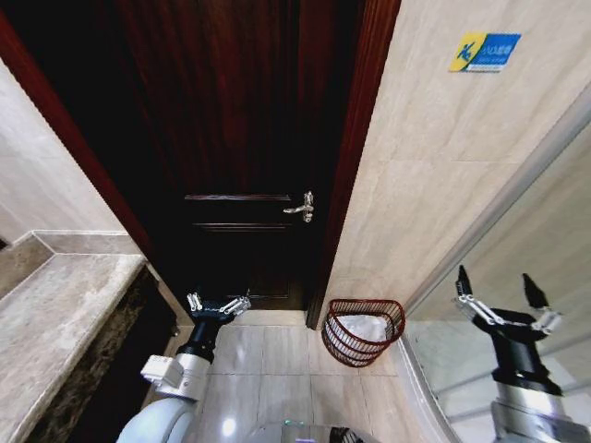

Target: Discard the used towel into the hamper.

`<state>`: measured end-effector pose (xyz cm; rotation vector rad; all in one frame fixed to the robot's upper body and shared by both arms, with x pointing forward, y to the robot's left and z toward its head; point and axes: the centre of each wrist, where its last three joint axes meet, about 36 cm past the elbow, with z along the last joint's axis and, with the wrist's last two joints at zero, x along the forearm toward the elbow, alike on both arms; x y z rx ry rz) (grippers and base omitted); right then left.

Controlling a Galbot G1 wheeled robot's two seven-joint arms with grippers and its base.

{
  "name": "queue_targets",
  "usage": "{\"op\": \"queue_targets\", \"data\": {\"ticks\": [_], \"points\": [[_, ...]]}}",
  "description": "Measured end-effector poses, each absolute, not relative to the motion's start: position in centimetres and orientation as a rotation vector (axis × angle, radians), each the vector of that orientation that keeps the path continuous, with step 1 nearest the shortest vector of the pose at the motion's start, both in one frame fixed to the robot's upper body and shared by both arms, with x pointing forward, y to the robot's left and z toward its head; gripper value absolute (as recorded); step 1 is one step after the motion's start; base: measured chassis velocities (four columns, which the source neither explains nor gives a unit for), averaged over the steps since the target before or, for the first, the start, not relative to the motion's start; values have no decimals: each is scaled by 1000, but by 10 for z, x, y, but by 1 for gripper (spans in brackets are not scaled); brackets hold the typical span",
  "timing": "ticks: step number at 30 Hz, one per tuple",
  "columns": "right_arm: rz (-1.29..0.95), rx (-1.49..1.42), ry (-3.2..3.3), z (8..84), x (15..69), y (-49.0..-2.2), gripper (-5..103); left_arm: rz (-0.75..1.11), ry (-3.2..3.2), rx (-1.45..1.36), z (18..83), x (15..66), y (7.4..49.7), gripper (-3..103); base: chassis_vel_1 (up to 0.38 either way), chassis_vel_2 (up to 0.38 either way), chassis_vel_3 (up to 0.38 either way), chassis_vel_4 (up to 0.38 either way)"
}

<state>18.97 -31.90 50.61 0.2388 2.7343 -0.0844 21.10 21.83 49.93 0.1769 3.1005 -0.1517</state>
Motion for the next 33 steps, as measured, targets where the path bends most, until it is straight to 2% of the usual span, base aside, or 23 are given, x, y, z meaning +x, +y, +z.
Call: {"op": "queue_targets", "data": {"ticks": [19, 33], "points": [[-87, 192, 2733, 485, 210, -320, 100, -152, 3101, 177, 499, 211, 218, 100, 0, 0, 0, 0], [-131, 190, 2690, 477, 201, -325, 100, -152, 3101, 177, 499, 211, 218, 100, 2, -7, -4, 13]]}}
